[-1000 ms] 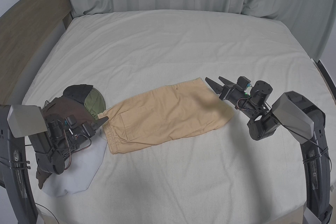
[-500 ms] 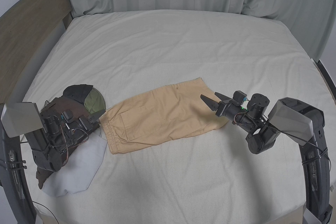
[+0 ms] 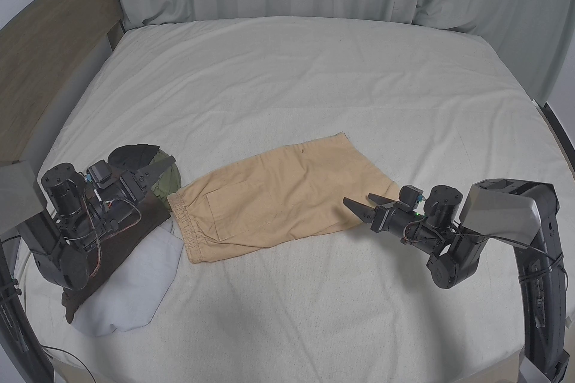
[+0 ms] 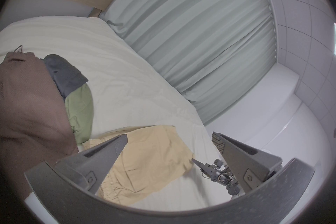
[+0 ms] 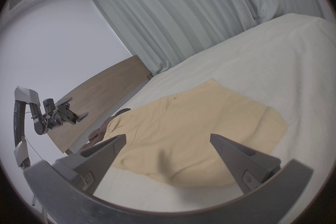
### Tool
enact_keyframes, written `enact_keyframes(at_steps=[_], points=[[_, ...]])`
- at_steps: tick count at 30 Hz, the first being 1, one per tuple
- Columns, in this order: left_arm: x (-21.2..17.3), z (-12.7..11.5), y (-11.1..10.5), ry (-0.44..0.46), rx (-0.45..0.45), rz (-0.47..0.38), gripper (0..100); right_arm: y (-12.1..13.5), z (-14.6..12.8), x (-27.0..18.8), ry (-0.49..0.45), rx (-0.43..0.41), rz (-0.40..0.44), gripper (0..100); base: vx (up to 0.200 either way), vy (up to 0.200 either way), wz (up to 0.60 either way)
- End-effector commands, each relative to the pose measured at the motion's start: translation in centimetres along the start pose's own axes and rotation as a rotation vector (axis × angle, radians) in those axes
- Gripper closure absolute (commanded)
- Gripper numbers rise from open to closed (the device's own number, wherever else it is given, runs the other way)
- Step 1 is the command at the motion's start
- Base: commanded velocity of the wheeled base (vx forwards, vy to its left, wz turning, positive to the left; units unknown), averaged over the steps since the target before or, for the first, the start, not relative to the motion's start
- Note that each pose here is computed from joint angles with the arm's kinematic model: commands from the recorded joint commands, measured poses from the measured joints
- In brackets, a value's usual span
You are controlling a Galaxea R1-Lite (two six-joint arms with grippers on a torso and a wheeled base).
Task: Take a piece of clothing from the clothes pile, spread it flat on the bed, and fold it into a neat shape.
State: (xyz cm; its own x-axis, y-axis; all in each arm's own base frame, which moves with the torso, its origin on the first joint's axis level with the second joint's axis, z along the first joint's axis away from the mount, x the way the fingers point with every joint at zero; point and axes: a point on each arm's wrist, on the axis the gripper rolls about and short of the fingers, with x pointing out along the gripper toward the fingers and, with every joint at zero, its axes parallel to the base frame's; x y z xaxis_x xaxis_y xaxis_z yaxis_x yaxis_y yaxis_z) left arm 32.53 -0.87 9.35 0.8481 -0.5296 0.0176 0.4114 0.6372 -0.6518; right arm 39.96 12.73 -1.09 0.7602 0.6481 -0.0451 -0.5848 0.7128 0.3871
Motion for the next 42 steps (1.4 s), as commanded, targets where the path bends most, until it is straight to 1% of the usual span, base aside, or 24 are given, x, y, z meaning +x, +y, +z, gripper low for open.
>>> enact_keyframes(at_steps=[1, 5, 8, 10, 15, 16, 18, 20, 21, 22, 25, 26, 27, 28, 31, 34, 39, 42], points=[[-0.6, 1.0, -2.3, -0.023, 0.036, -0.053, 0, 0.5, -0.6, -1.0, 0.039, 0.022, -0.011, 0, 0.0, 0.0, 0.0], [-0.9, 1.2, -3.3, -0.031, 0.051, -0.074, 0, 0.6, -1.6, -2.0, 0.089, 0.052, -0.029, 0, 0.0, 0.0, 0.0], [-1.1, 1.4, -3.7, -0.039, 0.064, -0.08, 0, 0.6, -1.8, -2.3, 0.104, 0.058, -0.035, 0, 0.0, 0.0, 0.0], [-1.3, 1.5, -4.4, -0.048, 0.117, -0.094, 0, 0.6, -2.1, -2.7, 0.117, 0.065, -0.044, 0, 0.0, 0.0, 0.0], [-1.6, 1.8, -4.7, -0.07, 0.316, -0.087, 0, 0.5, -2.8, -3.4, 0.149, 0.083, -0.06, 0, 0.0, 0.0, 0.0], [-1.6, 1.7, -4.7, -0.07, 0.32, -0.084, 0, 0.5, -2.8, -3.4, 0.151, 0.084, -0.061, 0, 0.0, 0.0, 0.0], [-1.8, 1.7, -4.9, -0.073, 0.39, -0.084, 0, 0.4, -3.2, -3.5, 0.16, 0.087, -0.068, 0, 0.0, 0.0, 0.0], [-1.9, 1.6, -4.8, -0.072, 0.427, -0.077, 0, 0.3, -3.3, -3.6, 0.164, 0.089, -0.069, 0, 0.0, 0.0, 0.0], [-2.0, 1.5, -4.7, -0.066, 0.46, -0.073, 0, 0.3, -3.4, -3.6, 0.166, 0.091, -0.07, 0, 0.0, 0.0, 0.0], [-2.0, 1.5, -4.7, -0.066, 0.47, -0.071, 0, 0.3, -3.4, -3.6, 0.166, 0.091, -0.07, 0, 0.0, 0.0, 0.0], [-2.5, 0.7, -4.2, -0.03, 0.592, -0.065, 0, 0.2, -3.6, -3.4, 0.168, 0.091, -0.071, 0, 0.0, 0.0, 0.0], [-2.5, 0.7, -4.2, -0.03, 0.598, -0.066, 0, 0.1, -3.7, -3.4, 0.169, 0.092, -0.071, 0, 0.0, 0.0, 0.0], [-2.6, 0.5, -4.2, -0.018, 0.65, -0.082, 0, 0.0, -3.7, -3.3, 0.166, 0.092, -0.072, 0, 0.0, 0.0, 0.0], [-2.6, 0.5, -4.2, -0.018, 0.674, -0.089, 0, 0.0, -3.8, -3.2, 0.165, 0.096, -0.07, 0, 0.0, 0.0, 0.0], [-2.6, 0.5, -4.2, -0.016, 0.698, -0.088, 0, -0.3, -3.9, -2.7, 0.153, 0.111, -0.069, 0, 0.0, 0.0, 0.0], [-2.6, 0.4, -4.1, -0.014, 0.701, -0.084, 0, -0.6, -4.0, -2.2, 0.142, 0.12, -0.066, 0, 0.0, 0.0, 0.0], [-2.5, 0.3, -4.2, -0.011, 0.699, -0.088, 0, -1.1, -4.2, -1.1, 0.112, 0.163, -0.08, 0, 0.0, 0.0, 0.0], [-2.6, 0.1, -4.1, -0.005, 0.695, -0.085, 0, -1.1, -4.5, -0.7, 0.112, 0.165, -0.075, 0, 0.0, 0.0, 0.0]])
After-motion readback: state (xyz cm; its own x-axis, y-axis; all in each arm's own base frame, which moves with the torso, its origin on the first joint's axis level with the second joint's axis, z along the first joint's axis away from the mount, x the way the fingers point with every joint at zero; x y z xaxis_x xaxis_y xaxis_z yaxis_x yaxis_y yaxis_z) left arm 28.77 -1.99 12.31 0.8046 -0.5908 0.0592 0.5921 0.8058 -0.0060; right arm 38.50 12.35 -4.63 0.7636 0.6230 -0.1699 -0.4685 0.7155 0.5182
